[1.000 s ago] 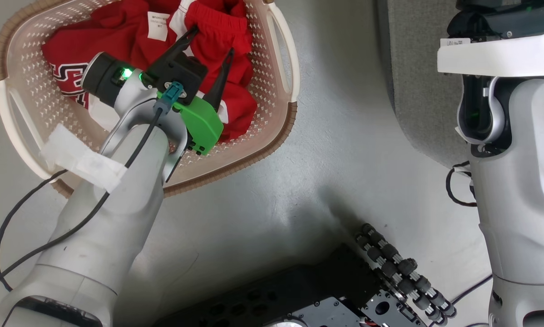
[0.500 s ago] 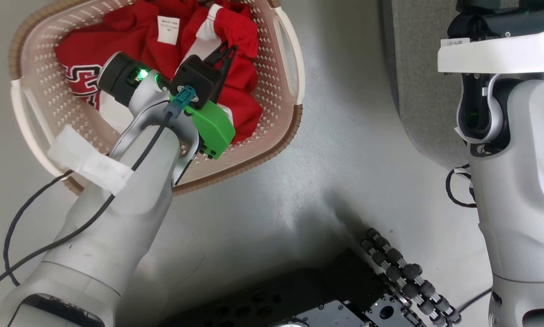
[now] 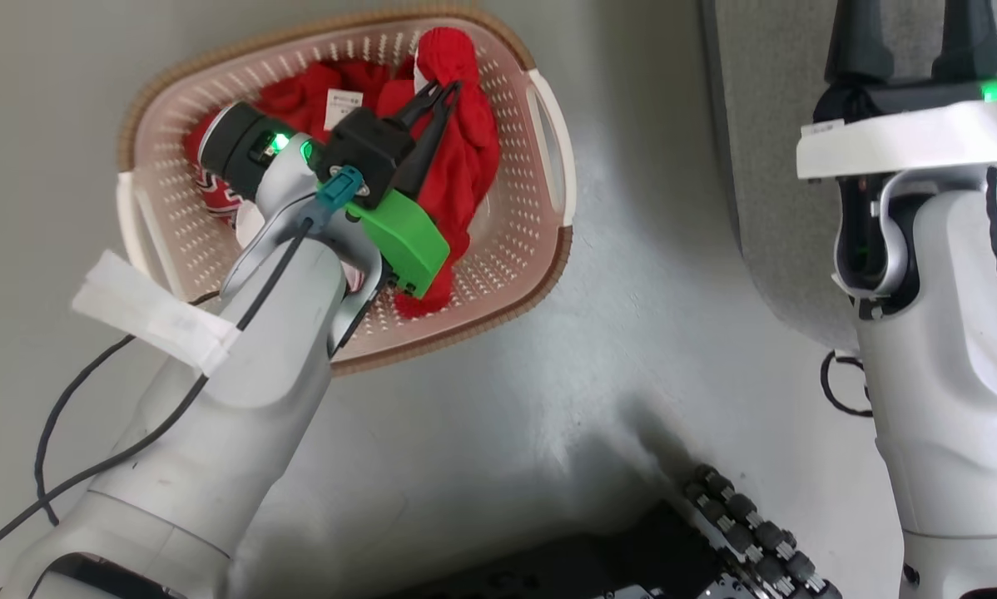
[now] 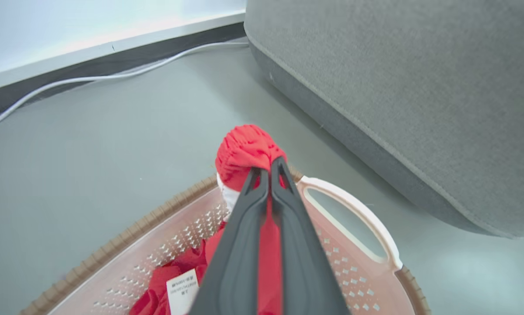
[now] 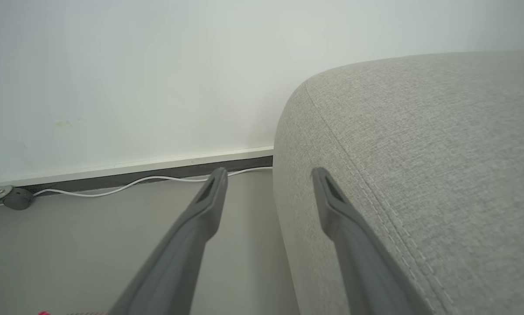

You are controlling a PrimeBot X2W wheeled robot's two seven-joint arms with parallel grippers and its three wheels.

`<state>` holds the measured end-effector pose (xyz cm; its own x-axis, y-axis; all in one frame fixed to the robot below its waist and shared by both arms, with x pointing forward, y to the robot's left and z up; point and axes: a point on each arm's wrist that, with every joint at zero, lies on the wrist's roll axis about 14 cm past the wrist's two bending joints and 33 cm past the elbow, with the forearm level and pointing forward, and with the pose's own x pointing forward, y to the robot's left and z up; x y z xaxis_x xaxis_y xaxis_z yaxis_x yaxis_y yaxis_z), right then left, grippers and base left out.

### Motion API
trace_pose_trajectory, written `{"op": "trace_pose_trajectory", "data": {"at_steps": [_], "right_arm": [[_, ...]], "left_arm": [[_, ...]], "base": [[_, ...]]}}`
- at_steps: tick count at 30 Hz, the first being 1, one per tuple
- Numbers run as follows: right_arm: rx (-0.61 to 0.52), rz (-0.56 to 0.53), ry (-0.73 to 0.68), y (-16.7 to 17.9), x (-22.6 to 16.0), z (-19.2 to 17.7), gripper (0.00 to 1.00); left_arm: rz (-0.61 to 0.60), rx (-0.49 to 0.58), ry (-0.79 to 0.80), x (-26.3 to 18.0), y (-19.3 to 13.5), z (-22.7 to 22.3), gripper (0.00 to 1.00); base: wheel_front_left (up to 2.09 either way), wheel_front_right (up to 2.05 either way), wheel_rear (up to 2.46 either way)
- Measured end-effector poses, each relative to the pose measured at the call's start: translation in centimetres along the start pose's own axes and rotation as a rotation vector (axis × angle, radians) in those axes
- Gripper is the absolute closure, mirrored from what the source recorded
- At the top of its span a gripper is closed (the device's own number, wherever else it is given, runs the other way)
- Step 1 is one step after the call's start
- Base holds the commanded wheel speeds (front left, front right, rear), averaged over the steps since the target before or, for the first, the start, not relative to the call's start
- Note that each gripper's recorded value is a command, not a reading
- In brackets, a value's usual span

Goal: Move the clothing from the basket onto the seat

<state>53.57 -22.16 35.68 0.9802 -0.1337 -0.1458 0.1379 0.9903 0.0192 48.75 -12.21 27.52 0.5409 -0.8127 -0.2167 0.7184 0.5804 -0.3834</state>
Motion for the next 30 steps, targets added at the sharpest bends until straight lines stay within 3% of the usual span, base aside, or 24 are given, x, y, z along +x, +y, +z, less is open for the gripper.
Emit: {"op": "trace_pose_trajectory", "data": {"at_steps": [18,30], "right_arm": [[0.026,0.003,-0.032,0.0,-3.9,4.2,0.00],[0.053,0.061,-0.084,1.6,-6.9,7.6,0.00]], "left_arm": [[0.052,0.101,-0.202,-4.2,-2.1,11.8,1.00],[0.163,0.178,-0.316,-9.0,-2.7,18.6,1.00]], "base": [[0.00,0.00,0.00],[0.00,0.00,0.00]]}}
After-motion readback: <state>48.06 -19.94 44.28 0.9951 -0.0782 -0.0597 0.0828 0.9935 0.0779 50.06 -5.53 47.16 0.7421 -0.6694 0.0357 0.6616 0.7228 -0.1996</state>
